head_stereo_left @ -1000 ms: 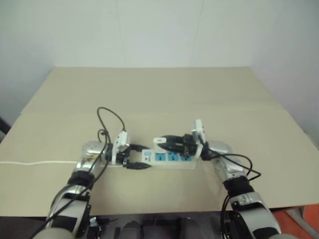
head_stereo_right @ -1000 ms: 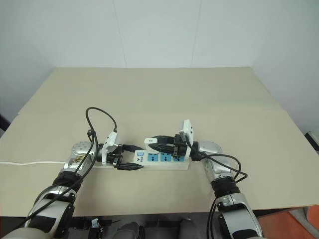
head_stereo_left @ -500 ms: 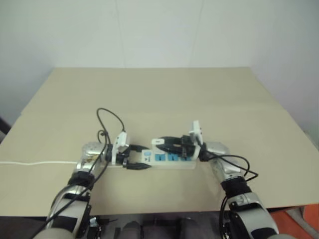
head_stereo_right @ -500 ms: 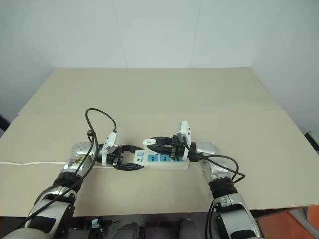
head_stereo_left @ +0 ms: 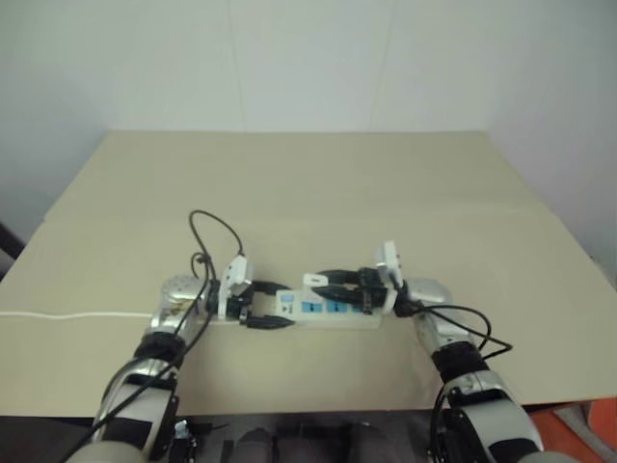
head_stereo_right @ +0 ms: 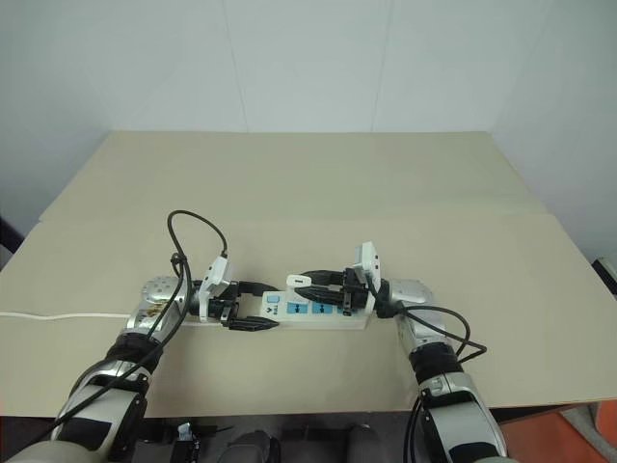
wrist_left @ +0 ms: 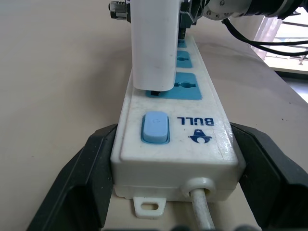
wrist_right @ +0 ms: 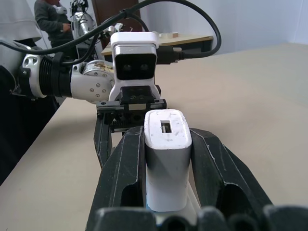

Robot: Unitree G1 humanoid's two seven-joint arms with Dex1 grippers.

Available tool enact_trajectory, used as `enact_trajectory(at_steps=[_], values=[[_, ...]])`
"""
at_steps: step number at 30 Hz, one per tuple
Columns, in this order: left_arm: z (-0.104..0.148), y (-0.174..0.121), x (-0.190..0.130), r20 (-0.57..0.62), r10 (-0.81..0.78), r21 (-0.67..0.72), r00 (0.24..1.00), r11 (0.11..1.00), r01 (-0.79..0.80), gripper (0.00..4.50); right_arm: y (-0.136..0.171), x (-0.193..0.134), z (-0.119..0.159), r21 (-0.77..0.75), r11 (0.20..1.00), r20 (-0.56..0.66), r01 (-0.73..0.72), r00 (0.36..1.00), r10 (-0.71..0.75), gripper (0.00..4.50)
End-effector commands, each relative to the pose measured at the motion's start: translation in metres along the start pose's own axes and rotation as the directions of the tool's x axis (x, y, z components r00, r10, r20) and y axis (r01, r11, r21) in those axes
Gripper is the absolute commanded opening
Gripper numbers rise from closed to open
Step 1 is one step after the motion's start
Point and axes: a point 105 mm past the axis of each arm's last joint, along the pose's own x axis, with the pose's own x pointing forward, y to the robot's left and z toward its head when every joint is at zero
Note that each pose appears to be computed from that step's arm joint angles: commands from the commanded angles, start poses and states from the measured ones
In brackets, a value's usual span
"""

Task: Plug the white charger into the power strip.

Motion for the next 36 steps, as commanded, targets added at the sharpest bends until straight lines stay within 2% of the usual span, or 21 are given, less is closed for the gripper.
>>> enact_trajectory(at_steps=[1, 9, 16, 26, 28, 29, 36], values=[[-0.001, -0.001, 0.000, -0.002, -0.017, 0.003, 1.000, 1.000, 0.017, 3.26, 0.002, -0.009, -0.015, -0.004, 1.000, -0.074, -0.019, 0.997, 0.019, 1.12], [0.000, -0.001, 0.002, -0.001, -0.022, 0.011, 1.000, 1.000, 0.022, 3.26, 0.004, 0.005, -0.019, -0.031, 0.996, -0.115, -0.085, 0.990, 0.081, 1.12], [0.001, -0.002, 0.003, 0.004, -0.025, 0.016, 1.000, 1.000, 0.025, 3.26, 0.002, 0.008, -0.036, 0.063, 0.994, -0.240, -0.090, 0.965, 0.102, 1.12], [0.000, -0.002, 0.004, 0.004, -0.018, 0.017, 1.000, 1.000, 0.018, 3.26, 0.004, 0.006, -0.035, 0.049, 0.994, -0.216, -0.095, 0.971, 0.104, 1.12], [0.000, -0.001, 0.004, 0.005, -0.014, 0.024, 1.000, 1.000, 0.014, 3.26, 0.004, 0.006, -0.034, 0.026, 0.996, -0.209, -0.086, 0.974, 0.090, 1.84], [-0.001, -0.001, 0.005, 0.005, -0.011, 0.030, 1.000, 0.999, 0.011, 3.26, 0.003, 0.006, -0.034, 0.019, 0.996, -0.201, -0.083, 0.976, 0.085, 1.99], [0.000, 0.001, 0.007, 0.010, -0.008, 0.038, 1.000, 0.999, 0.008, 3.26, 0.003, 0.002, -0.028, -0.004, 0.997, -0.166, -0.075, 0.983, 0.073, 4.38]])
